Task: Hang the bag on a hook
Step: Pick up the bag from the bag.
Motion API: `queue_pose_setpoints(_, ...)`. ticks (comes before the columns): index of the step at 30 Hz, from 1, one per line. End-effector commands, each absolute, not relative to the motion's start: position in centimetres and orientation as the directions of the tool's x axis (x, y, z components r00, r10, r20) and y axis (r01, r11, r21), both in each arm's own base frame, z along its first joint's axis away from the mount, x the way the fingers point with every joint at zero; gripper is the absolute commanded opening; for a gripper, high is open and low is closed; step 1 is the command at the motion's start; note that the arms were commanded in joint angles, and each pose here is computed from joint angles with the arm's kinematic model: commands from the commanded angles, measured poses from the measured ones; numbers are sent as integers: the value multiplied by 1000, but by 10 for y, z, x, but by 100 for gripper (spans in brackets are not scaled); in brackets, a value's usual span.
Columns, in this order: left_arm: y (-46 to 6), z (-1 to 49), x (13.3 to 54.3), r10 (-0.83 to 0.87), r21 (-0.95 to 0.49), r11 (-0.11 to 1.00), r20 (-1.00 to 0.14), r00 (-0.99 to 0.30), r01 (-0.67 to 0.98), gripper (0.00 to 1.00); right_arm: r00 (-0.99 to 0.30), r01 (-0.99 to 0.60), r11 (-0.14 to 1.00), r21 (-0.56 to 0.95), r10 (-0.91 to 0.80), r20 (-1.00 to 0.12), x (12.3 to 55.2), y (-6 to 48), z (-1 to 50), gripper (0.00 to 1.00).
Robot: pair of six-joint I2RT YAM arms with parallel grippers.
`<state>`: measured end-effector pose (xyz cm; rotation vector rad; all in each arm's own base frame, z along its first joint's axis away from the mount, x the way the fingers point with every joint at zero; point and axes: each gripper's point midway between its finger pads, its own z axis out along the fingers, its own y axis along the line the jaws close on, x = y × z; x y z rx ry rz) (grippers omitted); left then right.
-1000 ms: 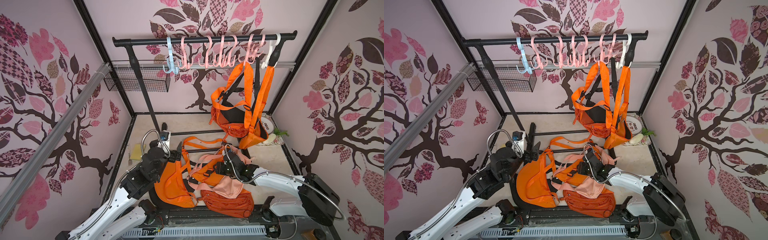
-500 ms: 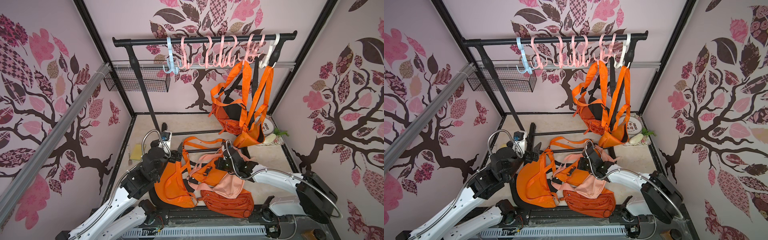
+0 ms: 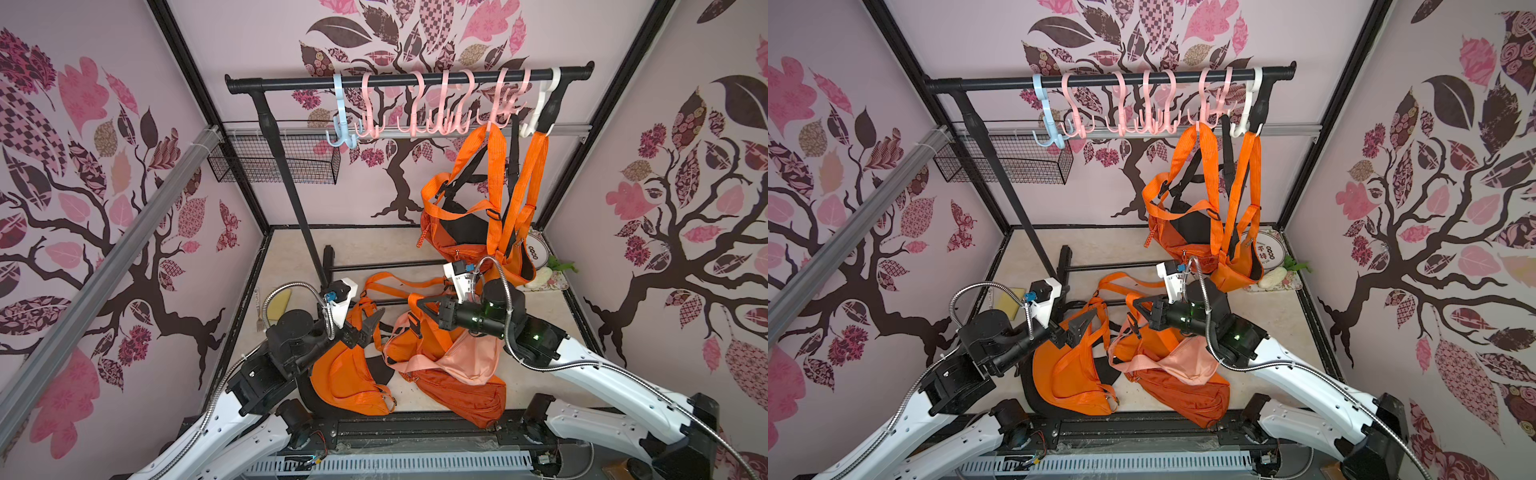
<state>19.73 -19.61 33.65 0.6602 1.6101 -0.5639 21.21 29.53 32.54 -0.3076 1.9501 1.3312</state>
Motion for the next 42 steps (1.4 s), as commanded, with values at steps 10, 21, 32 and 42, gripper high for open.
queue_pose_setpoints(10,-160,352,208,36,22,838,-999,-14,545,87,-686,-691,199,695,120,-717,172,358,369,0)
queue_pose_setpoints(21,-57,375,207,-105,-89,990,-982,154,112,88,-486,-813,261,521,189,-853,182,367,475,0)
queue_pose_setpoints(32,-59,373,211,-68,-54,993,-989,134,101,88,-424,-880,125,458,227,-876,155,357,520,0)
queue_pose_setpoints(42,-64,371,213,-61,-47,992,-991,121,114,88,-657,-670,445,594,17,-754,197,375,300,3)
